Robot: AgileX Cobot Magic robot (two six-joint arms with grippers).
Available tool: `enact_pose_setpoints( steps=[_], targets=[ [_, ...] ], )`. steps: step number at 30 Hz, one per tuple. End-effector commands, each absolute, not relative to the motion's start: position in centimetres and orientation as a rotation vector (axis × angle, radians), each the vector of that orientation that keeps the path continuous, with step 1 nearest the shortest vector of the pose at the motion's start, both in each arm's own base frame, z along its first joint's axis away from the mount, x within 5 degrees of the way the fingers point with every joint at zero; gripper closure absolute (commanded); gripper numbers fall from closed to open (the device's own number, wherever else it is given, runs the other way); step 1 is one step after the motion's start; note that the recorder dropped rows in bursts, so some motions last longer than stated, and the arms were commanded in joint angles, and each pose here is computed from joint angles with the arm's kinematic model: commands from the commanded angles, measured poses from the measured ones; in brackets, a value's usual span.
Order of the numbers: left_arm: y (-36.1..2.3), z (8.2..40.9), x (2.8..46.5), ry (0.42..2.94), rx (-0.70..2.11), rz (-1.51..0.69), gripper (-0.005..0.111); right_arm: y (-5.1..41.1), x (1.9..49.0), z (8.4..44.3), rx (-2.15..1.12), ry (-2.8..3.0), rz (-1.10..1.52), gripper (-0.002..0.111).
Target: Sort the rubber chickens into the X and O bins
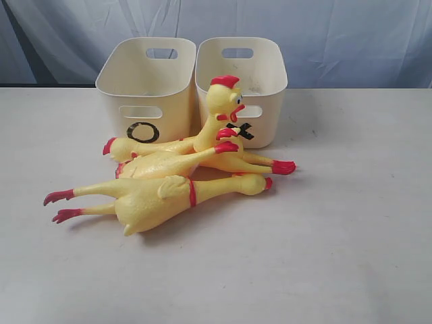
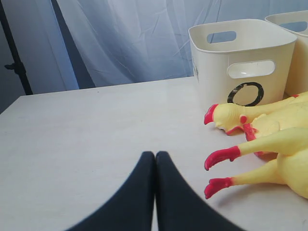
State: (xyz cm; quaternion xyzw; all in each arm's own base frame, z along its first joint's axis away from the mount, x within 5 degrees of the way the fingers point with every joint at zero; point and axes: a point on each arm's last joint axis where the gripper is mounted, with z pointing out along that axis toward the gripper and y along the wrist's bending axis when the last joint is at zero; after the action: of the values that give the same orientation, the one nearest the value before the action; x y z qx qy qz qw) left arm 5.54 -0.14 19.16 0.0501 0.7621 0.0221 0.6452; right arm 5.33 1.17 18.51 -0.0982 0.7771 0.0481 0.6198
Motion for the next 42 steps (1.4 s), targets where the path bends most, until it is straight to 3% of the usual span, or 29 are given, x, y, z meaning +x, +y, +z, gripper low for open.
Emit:
enact_pose_setpoints(
  steps=[1, 42],
  targets=[
    [-0.2, 19.1, 5.5, 1.721, 0.106, 0.043, 0.107, 1.2, 5.3, 18.6, -0.219, 1.776, 0.112, 0.109],
    [-0.2, 19.1, 5.5, 1.721, 0.106, 0.043, 0.107, 0.9, 5.5, 21.5, 0.078, 1.468, 0.365, 0.109]
  ],
)
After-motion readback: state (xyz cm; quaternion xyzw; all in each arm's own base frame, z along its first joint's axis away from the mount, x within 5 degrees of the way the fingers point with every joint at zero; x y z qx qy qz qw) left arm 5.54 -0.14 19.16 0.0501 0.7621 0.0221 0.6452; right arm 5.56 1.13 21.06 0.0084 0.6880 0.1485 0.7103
